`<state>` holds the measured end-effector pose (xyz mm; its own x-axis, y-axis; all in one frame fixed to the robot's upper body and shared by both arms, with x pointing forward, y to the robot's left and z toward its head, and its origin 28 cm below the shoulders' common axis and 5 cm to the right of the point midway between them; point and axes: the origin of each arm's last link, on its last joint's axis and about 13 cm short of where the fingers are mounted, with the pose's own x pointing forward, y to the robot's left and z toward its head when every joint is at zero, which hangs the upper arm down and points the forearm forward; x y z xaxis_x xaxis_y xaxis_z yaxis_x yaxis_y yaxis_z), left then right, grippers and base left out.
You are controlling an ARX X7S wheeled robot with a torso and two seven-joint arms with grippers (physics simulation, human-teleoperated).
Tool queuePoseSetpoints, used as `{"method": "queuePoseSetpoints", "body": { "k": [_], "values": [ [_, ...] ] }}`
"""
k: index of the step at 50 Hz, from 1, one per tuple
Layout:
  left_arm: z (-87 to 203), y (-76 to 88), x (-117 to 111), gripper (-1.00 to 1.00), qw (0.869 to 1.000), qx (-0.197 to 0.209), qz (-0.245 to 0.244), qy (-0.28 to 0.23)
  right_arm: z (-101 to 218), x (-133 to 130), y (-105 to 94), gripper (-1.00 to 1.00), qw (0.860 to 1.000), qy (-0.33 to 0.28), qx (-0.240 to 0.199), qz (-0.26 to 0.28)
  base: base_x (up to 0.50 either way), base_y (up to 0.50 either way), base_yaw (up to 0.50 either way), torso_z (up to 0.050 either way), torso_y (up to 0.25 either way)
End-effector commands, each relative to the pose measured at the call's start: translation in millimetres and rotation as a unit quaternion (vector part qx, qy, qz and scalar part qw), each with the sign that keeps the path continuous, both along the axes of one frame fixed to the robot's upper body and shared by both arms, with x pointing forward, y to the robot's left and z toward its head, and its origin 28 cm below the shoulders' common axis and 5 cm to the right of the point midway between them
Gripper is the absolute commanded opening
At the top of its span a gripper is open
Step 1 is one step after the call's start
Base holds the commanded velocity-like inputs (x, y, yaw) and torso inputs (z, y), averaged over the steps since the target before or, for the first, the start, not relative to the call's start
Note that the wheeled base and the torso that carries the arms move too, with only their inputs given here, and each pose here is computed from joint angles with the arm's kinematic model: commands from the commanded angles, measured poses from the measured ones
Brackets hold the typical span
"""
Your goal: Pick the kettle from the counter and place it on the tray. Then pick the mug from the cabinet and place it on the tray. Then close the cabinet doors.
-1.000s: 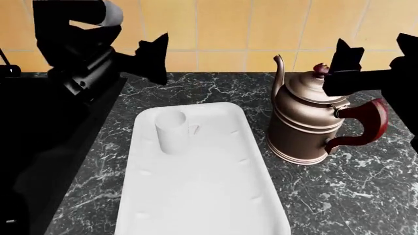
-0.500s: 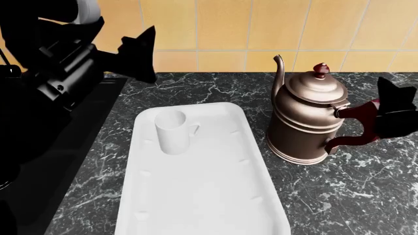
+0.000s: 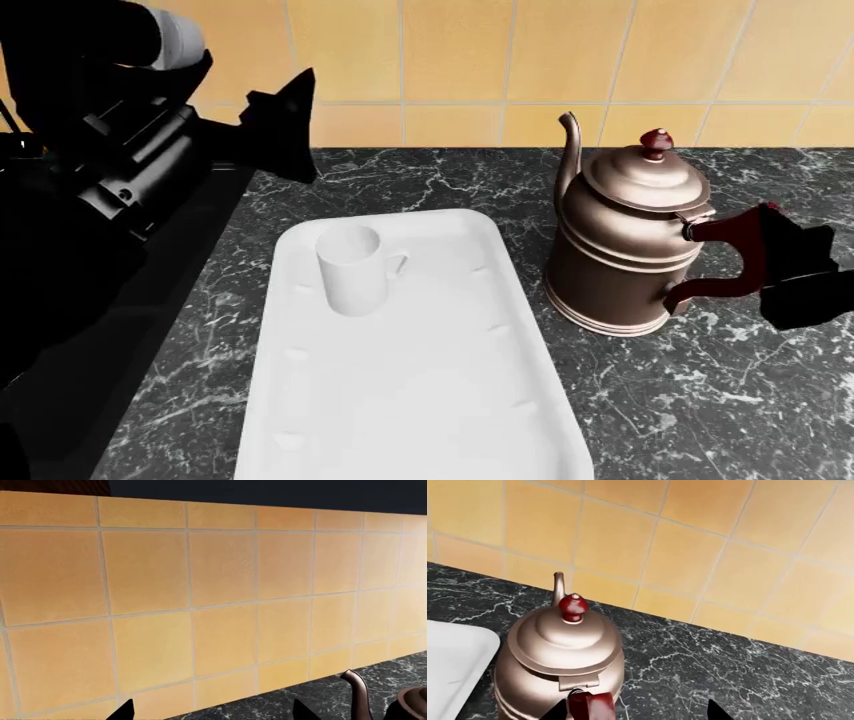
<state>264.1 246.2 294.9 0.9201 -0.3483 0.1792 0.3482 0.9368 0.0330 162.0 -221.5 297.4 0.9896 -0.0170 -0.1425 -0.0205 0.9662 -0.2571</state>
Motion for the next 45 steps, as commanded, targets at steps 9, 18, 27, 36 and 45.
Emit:
{"method": "queuePoseSetpoints", "body": {
  "k": [9, 18, 27, 36, 45],
  "values": [
    [-1.4, 2.9, 1.0, 1.00, 1.000, -0.003, 0.004, 0.001, -9.9, 10.1, 3.8, 1.00, 1.000, 0.015, -0.001, 0.021, 0.00, 0.00, 0.00, 0.000, 0.000],
    [-2.7, 2.9, 1.6, 1.00, 1.000, -0.002, 0.005, 0.003, -17.2, 20.9, 7.9, 1.00, 0.999, 0.022, 0.007, 0.032, 0.00, 0.00, 0.00, 0.000, 0.000],
    [-4.4, 4.1, 2.8, 1.00, 1.000, -0.003, 0.008, 0.005, -25.1, 27.5, 8.3, 1.00, 0.999, 0.031, 0.014, 0.034, 0.00, 0.00, 0.00, 0.000, 0.000],
    [-6.2, 3.9, 4.1, 1.00, 1.000, -0.003, 0.009, 0.008, -30.3, 32.8, 8.5, 1.00, 0.999, 0.036, 0.018, 0.036, 0.00, 0.00, 0.00, 0.000, 0.000],
    [-7.7, 4.8, 4.8, 1.00, 1.000, -0.004, 0.010, 0.009, -32.3, 35.7, 9.4, 1.00, 0.998, 0.038, 0.021, 0.039, 0.00, 0.00, 0.00, 0.000, 0.000]
  ]
}}
